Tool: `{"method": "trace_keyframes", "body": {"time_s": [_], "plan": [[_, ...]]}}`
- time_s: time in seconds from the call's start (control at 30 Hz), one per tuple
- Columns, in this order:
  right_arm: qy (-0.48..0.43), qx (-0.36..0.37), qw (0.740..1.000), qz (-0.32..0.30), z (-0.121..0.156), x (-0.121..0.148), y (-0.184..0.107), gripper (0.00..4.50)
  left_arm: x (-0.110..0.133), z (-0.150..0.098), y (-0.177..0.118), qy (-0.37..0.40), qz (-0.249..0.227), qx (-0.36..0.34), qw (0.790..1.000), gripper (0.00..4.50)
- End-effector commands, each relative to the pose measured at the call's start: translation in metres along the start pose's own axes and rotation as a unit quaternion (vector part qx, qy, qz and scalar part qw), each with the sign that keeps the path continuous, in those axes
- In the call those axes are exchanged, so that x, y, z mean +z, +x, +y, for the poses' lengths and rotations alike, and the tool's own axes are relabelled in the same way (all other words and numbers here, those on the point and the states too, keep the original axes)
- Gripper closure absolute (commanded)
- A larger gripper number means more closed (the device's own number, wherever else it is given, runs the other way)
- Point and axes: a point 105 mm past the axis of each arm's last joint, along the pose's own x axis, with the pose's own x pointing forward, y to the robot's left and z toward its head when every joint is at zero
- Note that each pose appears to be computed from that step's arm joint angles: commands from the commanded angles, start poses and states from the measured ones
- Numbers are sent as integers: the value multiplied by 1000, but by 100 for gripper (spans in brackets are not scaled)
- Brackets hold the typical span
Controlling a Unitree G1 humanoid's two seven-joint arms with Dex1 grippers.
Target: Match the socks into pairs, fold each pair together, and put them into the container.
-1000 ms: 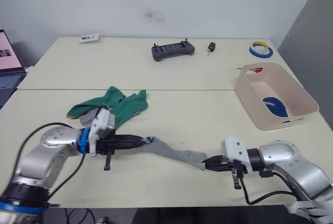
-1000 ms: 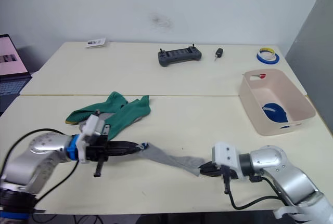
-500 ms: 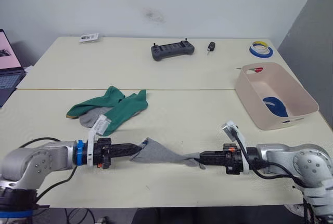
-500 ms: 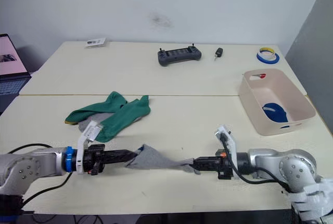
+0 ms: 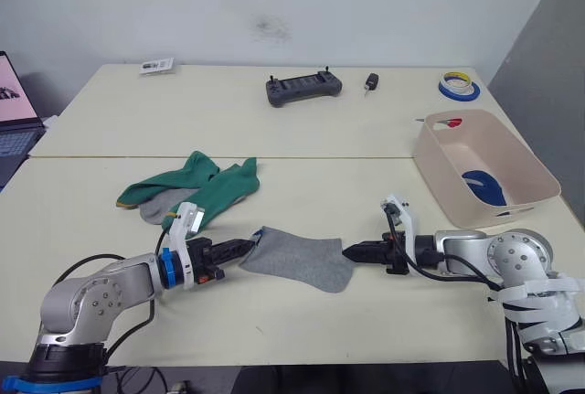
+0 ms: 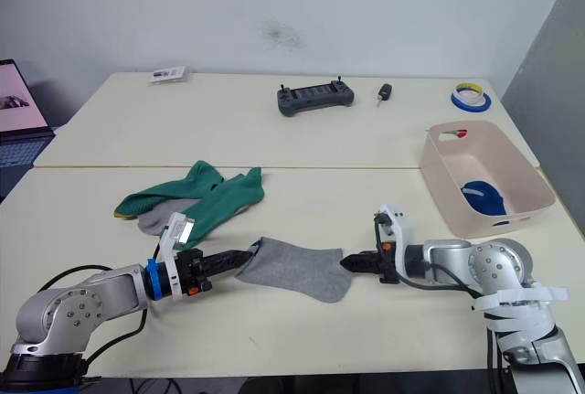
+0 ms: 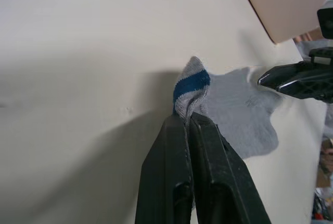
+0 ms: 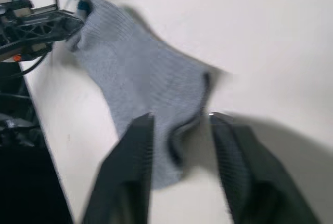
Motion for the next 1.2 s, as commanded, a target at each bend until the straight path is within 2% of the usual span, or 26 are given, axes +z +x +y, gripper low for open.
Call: {"method": "trace_keyframes", "body": {"time_s": [0.03, 0.07, 0.2, 0.37, 0.53, 0.6, 0.67, 0.83, 0.9, 0.93, 1.07, 1.2], "plan": [[-77, -11, 996, -46, 1, 22, -17, 132, 12, 2, -2, 18, -28, 17, 999, 450], [-97, -8, 994, -50, 4, 22, -20, 95, 12, 2, -2, 18, -29, 17, 999, 450], [-185, -32, 981, -39, 7, 7, -22, 95, 9, 2, -1, 17, -26, 18, 999, 450], [-210, -46, 975, -62, 16, -6, -10, 95, 8, 1, 0, 17, -24, 17, 999, 450], [-193, -49, 977, -78, 21, -16, 7, 95, 7, 0, 2, 18, -23, 15, 999, 450], [-191, -48, 977, -82, 24, -17, 11, 133, 7, 0, 2, 21, -23, 15, 999, 450], [-196, -46, 976, -83, 27, -19, 14, 192, 9, 1, 2, 29, -28, 15, 999, 450], [-220, -38, 971, -83, 33, -20, 19, 375, 14, 2, -1, 40, -52, 20, 998, 450], [-230, -30, 969, -81, 37, -21, 20, 448, 12, 5, -5, 56, -46, 29, 997, 450], [-233, -25, 969, -80, 39, -21, 20, 448, 11, 7, -7, 63, -41, 34, 997, 450], [-248, 4, 966, -68, 48, -26, 19, 450, 18, 13, -26, 118, -42, 55, 991, 356], [-258, 32, 964, -51, 54, -32, 17, 450, 22, 16, -51, 178, -22, 60, 982, 226]]}}
